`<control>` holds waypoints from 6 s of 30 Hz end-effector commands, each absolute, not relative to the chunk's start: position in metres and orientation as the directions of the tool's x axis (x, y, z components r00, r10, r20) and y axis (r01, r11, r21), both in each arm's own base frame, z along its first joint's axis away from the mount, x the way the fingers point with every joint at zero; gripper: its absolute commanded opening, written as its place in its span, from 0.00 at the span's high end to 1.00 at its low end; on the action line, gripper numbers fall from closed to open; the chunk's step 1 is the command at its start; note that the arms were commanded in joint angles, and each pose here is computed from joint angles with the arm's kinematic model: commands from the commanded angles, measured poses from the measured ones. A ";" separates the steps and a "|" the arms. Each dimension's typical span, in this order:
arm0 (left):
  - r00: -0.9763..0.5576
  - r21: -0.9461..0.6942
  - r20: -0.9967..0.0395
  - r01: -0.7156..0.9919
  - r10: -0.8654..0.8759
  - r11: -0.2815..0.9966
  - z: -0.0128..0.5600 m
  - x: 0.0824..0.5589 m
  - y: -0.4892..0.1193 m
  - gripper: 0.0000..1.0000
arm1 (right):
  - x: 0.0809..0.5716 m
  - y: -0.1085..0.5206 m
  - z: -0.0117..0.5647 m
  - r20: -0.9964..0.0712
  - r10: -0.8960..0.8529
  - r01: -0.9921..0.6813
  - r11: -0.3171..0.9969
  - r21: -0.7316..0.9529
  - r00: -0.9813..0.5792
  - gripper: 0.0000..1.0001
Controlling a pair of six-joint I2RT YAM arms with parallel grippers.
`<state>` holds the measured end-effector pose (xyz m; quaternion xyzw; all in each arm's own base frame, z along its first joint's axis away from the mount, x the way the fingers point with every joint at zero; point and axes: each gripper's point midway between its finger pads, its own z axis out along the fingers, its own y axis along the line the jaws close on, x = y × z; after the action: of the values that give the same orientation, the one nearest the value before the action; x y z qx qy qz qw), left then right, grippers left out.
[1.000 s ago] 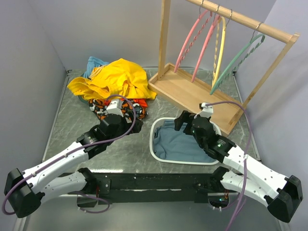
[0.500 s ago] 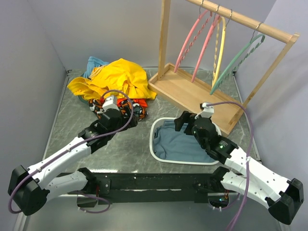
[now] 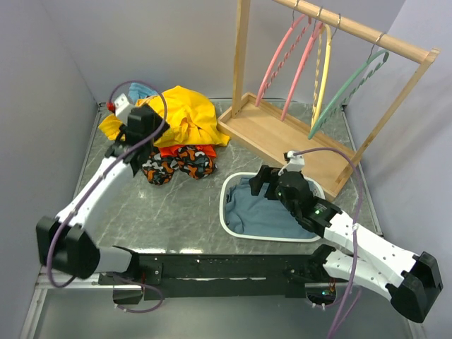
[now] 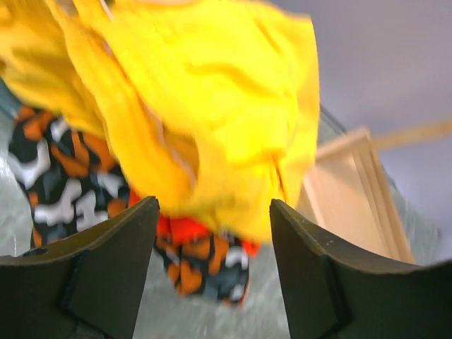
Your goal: Place the shorts on the hanger
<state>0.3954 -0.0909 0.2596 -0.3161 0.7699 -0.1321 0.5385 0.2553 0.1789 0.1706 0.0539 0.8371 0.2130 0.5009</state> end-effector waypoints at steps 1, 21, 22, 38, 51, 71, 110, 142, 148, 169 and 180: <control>-0.138 -0.540 -0.760 -0.408 -0.635 0.736 0.274 0.441 -0.062 0.32 | 0.259 0.192 0.190 -0.823 0.316 -0.179 0.880 0.440 -0.472 0.01; -0.348 -0.530 -0.685 -0.364 -0.640 0.766 0.210 0.467 -0.094 0.28 | 0.262 0.200 0.201 -0.829 0.313 -0.213 0.869 0.447 -0.463 0.01; -0.348 -0.549 -0.685 -0.331 -0.640 0.767 0.215 0.472 -0.100 0.32 | 0.265 0.203 0.204 -0.829 0.314 -0.215 0.867 0.449 -0.462 0.01; -0.164 -0.592 -0.799 0.038 -0.579 0.805 0.404 0.400 -0.102 0.99 | 0.271 0.224 0.229 -0.860 0.247 -0.276 0.876 0.395 -0.447 0.02; -0.185 -0.521 -0.853 0.289 -0.488 0.803 0.467 0.316 -0.132 0.99 | 0.263 0.236 0.260 -0.875 0.243 -0.330 0.857 0.396 -0.418 0.02; -0.721 -0.596 -0.653 0.299 -0.233 0.745 0.207 0.295 -0.273 0.50 | 0.252 0.247 0.214 -0.862 0.179 -0.317 0.879 0.357 -0.474 0.02; -0.240 -0.408 -0.633 -0.704 -0.736 0.581 0.083 0.291 -0.014 0.30 | 0.257 0.357 0.101 -0.639 -0.653 -0.605 0.716 -0.348 -0.405 0.09; -0.089 -0.618 -0.659 -0.502 -0.747 0.605 0.185 0.324 -0.024 0.99 | 0.250 0.352 0.072 -0.485 -0.762 -0.667 0.630 -0.397 -0.430 0.16; -0.048 -0.661 -0.664 -0.427 -0.746 0.617 0.241 0.318 -0.025 0.99 | 0.255 0.347 0.091 -0.516 -0.718 -0.594 0.688 -0.418 -0.468 0.61; 0.252 -0.539 -0.761 0.267 -0.598 0.799 0.617 0.251 -0.055 0.99 | 0.257 0.283 0.545 -0.998 0.061 -0.386 0.921 0.059 -0.009 1.00; 0.177 -0.581 -0.768 0.215 -0.616 0.785 0.596 0.288 -0.063 0.99 | 0.274 0.280 0.536 -0.999 0.038 -0.388 0.921 0.039 -0.010 1.00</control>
<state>0.2671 -0.0634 0.6206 -0.1572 0.5553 -0.2942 0.7618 0.2567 0.2664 0.5722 -0.1048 0.6698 0.1690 0.7154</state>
